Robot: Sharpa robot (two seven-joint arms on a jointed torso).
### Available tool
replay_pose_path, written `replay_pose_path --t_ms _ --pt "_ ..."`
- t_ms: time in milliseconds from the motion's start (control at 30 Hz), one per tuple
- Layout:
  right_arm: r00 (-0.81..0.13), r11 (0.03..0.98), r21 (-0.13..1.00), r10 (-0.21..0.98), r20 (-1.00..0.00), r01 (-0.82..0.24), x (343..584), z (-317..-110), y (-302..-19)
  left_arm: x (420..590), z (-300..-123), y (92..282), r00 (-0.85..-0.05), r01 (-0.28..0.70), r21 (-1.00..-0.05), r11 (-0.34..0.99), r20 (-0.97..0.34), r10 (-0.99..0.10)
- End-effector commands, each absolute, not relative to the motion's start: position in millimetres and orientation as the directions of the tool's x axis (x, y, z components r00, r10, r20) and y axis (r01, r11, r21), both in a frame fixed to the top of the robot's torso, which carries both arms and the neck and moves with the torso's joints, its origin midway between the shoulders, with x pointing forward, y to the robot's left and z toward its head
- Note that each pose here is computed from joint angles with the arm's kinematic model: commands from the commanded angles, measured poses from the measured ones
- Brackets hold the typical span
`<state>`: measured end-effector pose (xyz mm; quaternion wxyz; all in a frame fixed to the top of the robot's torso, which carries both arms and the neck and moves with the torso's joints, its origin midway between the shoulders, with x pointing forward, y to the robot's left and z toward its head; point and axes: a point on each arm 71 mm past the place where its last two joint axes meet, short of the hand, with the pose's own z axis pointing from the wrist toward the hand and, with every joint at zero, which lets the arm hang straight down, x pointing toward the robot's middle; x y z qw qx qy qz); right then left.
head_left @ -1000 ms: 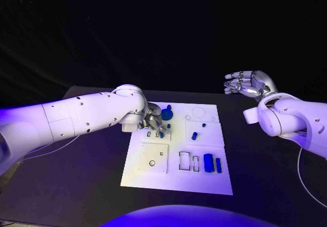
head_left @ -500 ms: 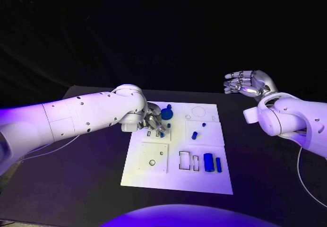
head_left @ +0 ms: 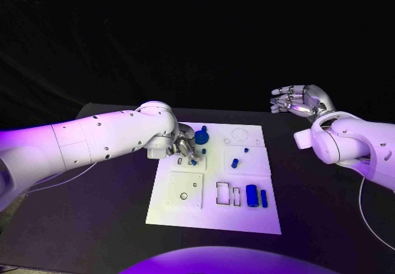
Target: Assemble the parts on the task board
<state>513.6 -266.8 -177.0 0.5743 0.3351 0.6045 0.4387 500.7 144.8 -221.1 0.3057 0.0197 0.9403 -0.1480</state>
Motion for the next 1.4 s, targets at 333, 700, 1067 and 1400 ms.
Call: replay_pose_path --t_ms 333,700,1067,1400 --pt "-0.133 0.387 0.916 0.908 -0.398 -0.100 513 -178 -266 497.4 -222.3 148.8 -0.840 0.069 -0.339 0.938 -0.527 -0.129" --pt "-0.122 0.389 0.916 0.909 -0.400 -0.100 513 -179 -269 493.2 -212.0 169.4 -0.780 0.011 -0.395 0.918 -0.579 -0.239" --pt "-0.117 0.390 0.916 0.909 -0.399 -0.095 513 -180 -272 484.4 -215.2 176.1 -0.690 0.022 -0.396 0.918 -0.671 -0.273" --pt "-0.116 0.390 0.916 0.910 -0.399 -0.092 513 -181 -273 474.9 -223.4 171.9 -0.649 0.051 -0.383 0.922 -0.715 -0.261"
